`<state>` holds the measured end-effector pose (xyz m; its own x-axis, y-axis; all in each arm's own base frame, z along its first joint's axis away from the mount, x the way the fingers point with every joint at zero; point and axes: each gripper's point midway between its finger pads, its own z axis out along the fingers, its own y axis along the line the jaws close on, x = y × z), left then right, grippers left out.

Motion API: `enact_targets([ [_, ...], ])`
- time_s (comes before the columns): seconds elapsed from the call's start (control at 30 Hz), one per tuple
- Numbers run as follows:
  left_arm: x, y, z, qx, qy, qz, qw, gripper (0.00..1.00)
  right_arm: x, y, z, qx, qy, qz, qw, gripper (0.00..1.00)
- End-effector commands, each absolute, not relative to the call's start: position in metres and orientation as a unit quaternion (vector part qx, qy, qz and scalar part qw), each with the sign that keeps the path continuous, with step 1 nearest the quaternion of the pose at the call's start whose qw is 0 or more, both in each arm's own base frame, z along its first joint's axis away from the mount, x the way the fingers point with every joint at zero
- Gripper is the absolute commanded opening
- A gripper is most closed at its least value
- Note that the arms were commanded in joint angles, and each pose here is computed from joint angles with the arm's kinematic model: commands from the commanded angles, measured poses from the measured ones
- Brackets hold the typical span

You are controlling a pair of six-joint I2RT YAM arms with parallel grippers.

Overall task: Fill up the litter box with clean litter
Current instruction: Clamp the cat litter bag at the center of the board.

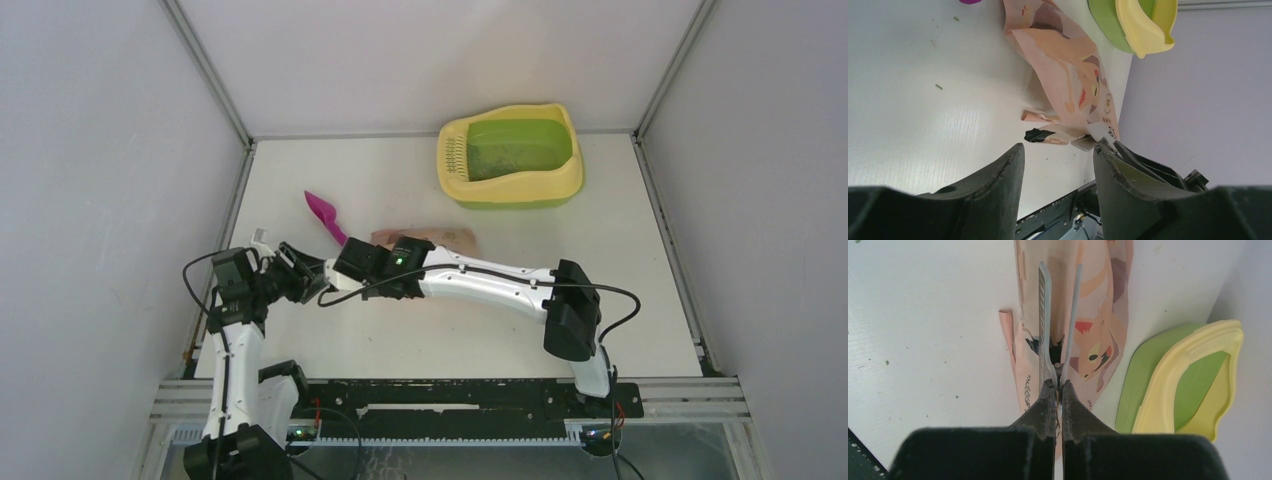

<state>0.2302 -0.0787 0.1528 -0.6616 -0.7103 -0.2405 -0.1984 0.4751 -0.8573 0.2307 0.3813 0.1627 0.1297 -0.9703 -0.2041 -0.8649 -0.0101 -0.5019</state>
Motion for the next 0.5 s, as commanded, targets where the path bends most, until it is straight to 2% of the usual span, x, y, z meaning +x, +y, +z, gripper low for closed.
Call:
enact_targets([
  [0.0, 0.232, -0.080, 0.156, -0.278, 0.796, -0.445, 0.303, 0.57, 0.243, 0.387, 0.172, -0.687, 0.658, -0.117, 0.286, 0.00],
  [0.47, 0.233, -0.083, 0.159, -0.274, 0.789, -0.457, 0.304, 0.57, 0.261, 0.384, 0.158, -0.679, 0.656, -0.178, 0.278, 0.00],
])
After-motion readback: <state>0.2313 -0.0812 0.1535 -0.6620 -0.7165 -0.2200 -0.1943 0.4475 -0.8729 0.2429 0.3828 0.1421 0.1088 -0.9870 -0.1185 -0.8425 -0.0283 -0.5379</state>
